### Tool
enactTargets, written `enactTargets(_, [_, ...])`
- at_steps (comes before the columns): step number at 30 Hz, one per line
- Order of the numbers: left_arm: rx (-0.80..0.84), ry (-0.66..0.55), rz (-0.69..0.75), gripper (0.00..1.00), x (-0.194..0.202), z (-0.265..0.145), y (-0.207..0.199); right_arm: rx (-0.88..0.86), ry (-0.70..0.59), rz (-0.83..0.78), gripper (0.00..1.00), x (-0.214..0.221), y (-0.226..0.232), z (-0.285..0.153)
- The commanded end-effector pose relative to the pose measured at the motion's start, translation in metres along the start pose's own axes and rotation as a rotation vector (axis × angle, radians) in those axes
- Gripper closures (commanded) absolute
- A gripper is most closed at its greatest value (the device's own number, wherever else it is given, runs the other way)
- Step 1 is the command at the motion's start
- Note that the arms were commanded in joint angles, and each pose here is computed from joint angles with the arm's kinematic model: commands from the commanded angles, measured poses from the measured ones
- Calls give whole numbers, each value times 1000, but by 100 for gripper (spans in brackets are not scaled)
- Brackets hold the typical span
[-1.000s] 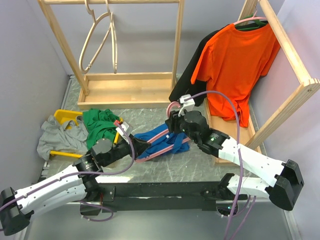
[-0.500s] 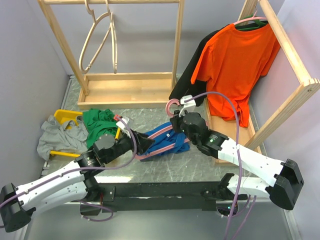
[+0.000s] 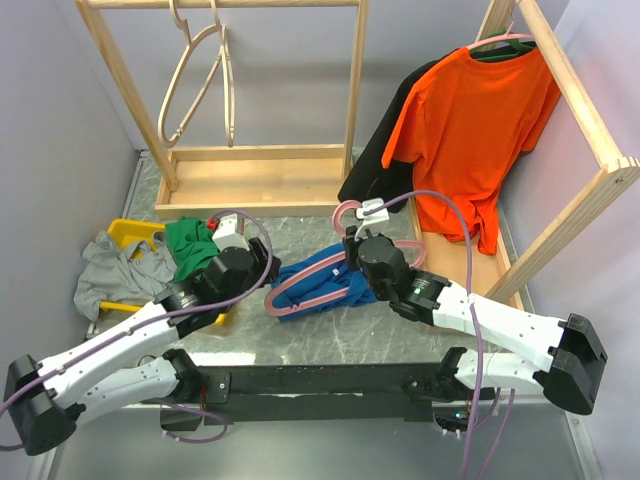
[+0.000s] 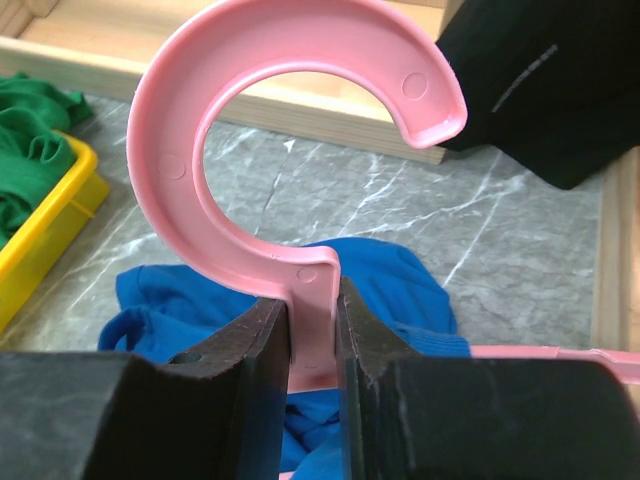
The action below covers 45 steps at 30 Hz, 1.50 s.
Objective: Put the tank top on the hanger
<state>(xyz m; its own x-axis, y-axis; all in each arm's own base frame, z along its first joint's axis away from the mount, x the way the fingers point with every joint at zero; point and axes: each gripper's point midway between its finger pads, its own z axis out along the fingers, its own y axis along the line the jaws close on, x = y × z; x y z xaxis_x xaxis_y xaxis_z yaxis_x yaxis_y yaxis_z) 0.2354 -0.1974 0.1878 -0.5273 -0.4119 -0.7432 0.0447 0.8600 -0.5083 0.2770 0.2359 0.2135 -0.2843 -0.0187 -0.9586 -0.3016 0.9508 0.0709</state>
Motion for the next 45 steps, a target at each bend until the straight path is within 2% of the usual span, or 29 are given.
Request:
enactTargets(1, [-60,87,-36,48,14,15,22,58,-75,16,100,-14,-7,0])
enactTargets(4, [-22,127,-25,50,23,24,21,74,-76,6,100,-14,-9,0])
enactTargets(8, [1,185,-11,46,35,37,20,98,-74,4,100,-11,-13,-1])
enactTargets(10, [8,234,-13,48,45,44,23,108,-81,11,100,-12,-15,-3])
enactTargets(18, [33,302,-27,53,64,59,22,132,-89,20,100,-10,-20,-3])
enactTargets(27, [7,351,-42,66,84,59,36,166,-92,19,100,-9,-26,-2])
enactTargets(31, [-4,340,-44,82,83,55,40,197,-91,13,100,-7,-29,-1])
enactTargets(34, [2,311,-45,89,76,45,41,237,-94,19,100,-7,-35,0])
enactTargets(41, [22,287,-49,99,64,29,38,333,-112,45,100,-14,-43,3])
enactTargets(45, [29,286,-49,99,62,24,36,406,-123,52,100,-19,-49,6])
